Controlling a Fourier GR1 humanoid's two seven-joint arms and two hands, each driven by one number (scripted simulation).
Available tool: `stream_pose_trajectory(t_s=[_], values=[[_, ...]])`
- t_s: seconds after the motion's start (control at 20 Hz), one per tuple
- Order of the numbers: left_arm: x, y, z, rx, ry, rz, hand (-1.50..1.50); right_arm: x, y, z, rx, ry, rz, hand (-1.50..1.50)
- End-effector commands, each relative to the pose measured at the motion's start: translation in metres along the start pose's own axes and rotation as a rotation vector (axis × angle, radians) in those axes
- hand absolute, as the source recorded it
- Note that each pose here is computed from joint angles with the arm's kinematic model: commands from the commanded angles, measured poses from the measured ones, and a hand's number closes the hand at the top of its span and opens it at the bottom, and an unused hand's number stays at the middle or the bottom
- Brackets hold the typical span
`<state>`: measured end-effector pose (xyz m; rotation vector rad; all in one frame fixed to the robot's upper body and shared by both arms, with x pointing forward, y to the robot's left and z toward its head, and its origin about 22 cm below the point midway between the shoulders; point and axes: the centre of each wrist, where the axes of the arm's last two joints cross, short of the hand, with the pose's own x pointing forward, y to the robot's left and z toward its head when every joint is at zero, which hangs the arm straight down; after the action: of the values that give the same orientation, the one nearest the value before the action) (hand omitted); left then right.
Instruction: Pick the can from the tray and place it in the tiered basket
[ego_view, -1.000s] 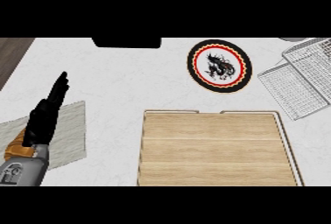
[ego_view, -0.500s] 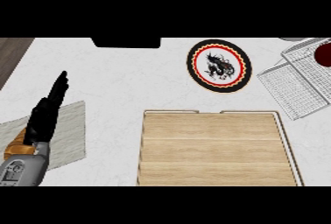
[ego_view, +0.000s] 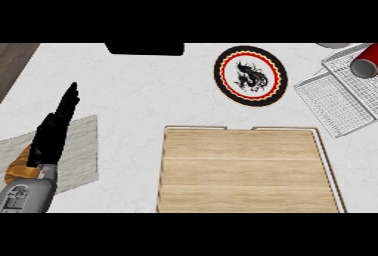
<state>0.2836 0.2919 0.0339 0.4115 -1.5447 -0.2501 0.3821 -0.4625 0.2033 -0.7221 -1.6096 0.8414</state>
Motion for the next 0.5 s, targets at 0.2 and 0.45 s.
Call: stream_pose_trajectory(t_s=[0.2, 0.45], values=[[-0.001, -0.011, -0.002, 0.013, -0.005, 0.013, 0.00, 0.005, -0.049, 0.005, -0.197, -0.012, -0.151, -1.50], [-0.008, -0.001, 0.017, 0.005, -0.018, -0.002, 0.00, -0.019, -0.088, 0.046, -0.239, 0.130, -0.199, -1.50]])
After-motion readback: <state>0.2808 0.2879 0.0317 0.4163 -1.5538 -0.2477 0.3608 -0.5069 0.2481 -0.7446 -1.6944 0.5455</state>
